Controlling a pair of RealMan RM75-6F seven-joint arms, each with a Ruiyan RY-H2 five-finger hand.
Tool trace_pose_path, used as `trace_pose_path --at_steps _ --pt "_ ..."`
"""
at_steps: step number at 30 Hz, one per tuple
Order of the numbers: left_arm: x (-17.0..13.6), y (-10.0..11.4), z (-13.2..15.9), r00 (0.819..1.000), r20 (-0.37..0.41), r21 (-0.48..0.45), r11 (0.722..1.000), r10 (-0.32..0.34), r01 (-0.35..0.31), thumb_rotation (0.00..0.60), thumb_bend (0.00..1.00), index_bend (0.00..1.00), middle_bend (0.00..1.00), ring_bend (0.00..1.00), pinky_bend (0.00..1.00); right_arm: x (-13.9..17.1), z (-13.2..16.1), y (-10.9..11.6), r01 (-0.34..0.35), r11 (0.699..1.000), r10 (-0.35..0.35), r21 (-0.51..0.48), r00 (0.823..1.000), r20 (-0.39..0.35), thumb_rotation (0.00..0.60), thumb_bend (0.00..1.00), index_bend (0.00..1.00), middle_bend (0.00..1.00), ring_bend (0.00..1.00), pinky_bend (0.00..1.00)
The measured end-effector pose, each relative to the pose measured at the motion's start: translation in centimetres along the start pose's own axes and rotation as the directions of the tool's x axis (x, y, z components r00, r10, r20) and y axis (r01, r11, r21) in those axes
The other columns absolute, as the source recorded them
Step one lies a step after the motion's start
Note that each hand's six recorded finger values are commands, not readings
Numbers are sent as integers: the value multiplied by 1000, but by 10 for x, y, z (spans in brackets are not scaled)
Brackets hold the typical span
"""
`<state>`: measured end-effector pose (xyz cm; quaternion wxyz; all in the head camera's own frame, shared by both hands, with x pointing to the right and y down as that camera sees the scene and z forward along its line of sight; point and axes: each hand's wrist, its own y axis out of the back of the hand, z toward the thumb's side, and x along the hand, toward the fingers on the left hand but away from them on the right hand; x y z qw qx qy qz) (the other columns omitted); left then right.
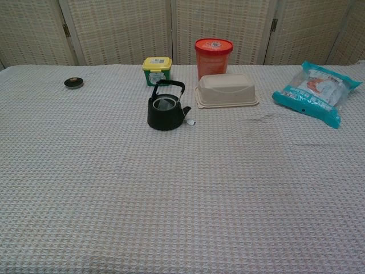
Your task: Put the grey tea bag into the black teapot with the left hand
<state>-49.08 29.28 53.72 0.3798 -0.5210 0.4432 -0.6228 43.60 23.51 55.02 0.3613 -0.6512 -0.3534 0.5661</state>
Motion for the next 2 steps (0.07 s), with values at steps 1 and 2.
trace_pose_path --at_steps 1,2 --pt "0 0 -1 1000 0 0 1000 -4 4 600 223 0 0 0 265 1 1 1 6 1000 -6 2 1000 -2 600 260 0 0 0 0" --pt "0 0 -1 1000 0 -3 1000 -5 5 600 223 0 0 0 265 1 1 1 10 1000 -10 3 1000 -3 600 260 0 0 0 0"
